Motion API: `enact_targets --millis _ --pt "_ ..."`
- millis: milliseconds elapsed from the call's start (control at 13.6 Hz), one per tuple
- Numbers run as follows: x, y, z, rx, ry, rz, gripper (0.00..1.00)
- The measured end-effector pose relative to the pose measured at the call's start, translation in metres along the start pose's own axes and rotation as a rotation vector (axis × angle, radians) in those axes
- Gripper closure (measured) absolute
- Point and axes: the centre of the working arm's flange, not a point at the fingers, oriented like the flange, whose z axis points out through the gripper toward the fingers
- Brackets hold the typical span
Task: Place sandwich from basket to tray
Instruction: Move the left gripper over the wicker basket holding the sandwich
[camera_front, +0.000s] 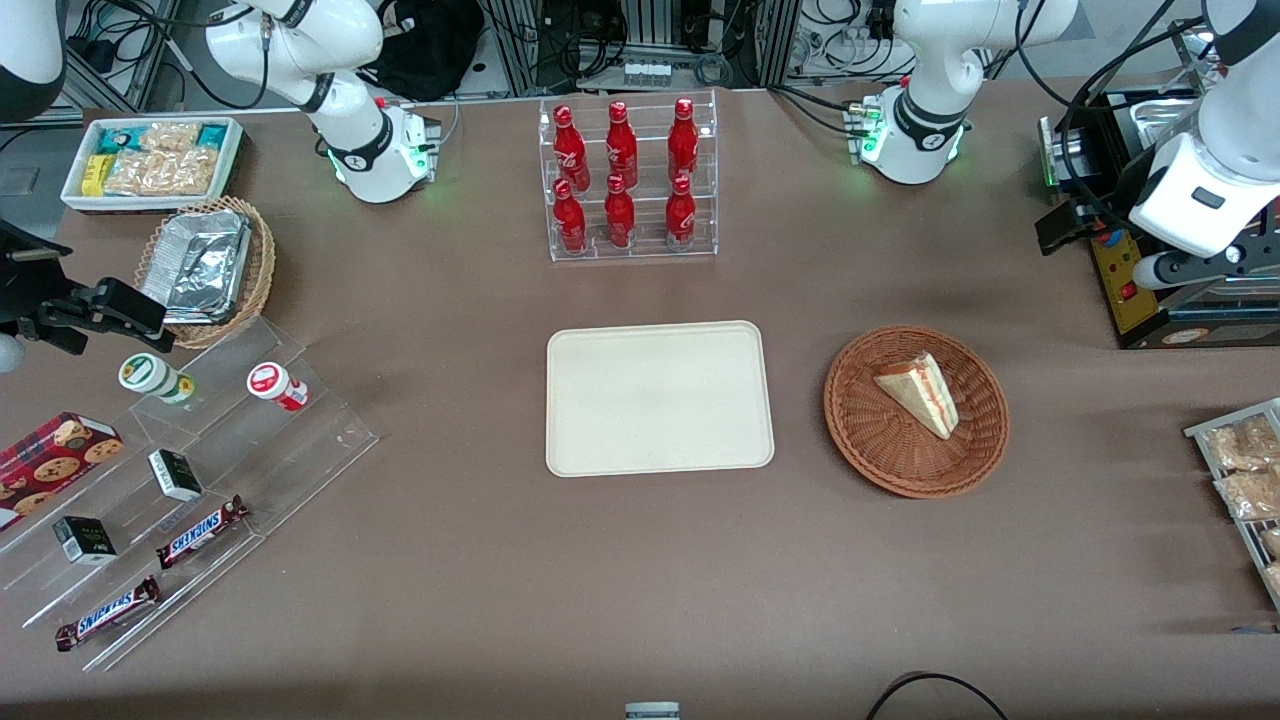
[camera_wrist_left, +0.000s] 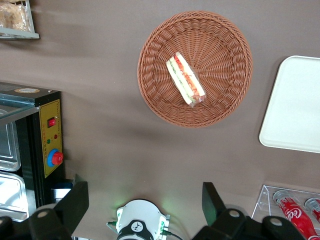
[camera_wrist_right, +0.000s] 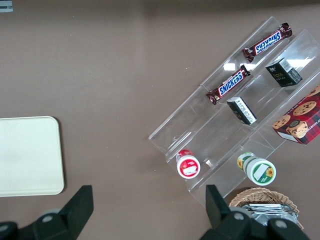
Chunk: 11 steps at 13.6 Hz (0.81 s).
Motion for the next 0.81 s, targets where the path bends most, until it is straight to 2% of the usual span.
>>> enact_targets --millis 293,440,807 --pt "0.001 0.0 0.002 0.001 -0.004 0.0 0.0" --pt "0.003 0.001 0.008 0.005 -0.018 0.001 0.0" --pt "0.025 0.01 0.048 0.023 -0.097 0.008 0.0"
